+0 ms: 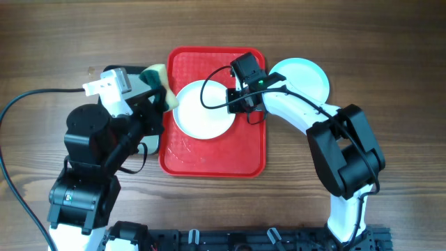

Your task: Clean dirty plates on tray and stack at the side

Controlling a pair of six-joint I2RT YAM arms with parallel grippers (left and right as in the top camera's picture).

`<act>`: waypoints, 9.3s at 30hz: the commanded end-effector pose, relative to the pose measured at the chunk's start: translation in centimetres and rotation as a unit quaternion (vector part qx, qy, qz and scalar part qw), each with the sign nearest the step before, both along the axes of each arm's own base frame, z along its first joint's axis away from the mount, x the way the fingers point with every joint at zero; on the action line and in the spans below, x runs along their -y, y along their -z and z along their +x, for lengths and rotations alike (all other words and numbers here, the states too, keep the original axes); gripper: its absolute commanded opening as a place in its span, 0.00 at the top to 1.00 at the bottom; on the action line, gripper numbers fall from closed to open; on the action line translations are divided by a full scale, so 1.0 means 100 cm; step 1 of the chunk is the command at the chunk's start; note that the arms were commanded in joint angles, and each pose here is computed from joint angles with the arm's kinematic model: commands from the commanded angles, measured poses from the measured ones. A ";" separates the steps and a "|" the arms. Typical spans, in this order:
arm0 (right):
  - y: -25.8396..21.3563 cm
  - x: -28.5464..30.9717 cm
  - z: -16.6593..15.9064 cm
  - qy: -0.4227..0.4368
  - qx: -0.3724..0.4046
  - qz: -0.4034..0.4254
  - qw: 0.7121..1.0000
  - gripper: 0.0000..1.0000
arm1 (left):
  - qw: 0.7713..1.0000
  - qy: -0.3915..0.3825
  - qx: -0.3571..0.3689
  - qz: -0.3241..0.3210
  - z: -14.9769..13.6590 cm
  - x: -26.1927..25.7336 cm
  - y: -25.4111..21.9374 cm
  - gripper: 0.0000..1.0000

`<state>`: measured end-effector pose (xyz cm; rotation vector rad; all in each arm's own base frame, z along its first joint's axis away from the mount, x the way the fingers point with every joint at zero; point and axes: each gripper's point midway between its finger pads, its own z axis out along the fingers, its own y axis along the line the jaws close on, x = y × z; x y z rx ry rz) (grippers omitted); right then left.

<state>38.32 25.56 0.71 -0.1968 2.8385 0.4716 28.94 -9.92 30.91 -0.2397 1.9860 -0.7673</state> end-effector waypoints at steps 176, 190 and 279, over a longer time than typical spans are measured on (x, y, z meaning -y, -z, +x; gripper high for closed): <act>-0.156 0.002 0.086 -0.025 0.187 0.151 0.970 0.96 | 0.957 0.145 -0.008 0.251 0.018 0.000 0.074 0.96; -0.140 0.135 0.080 0.089 0.047 0.228 0.968 0.96 | 0.948 0.129 -0.163 0.239 0.046 -0.006 0.163 0.96; -0.086 0.245 0.064 0.153 0.025 -0.030 0.987 0.96 | 0.936 0.120 -0.266 0.195 0.060 0.001 0.236 0.96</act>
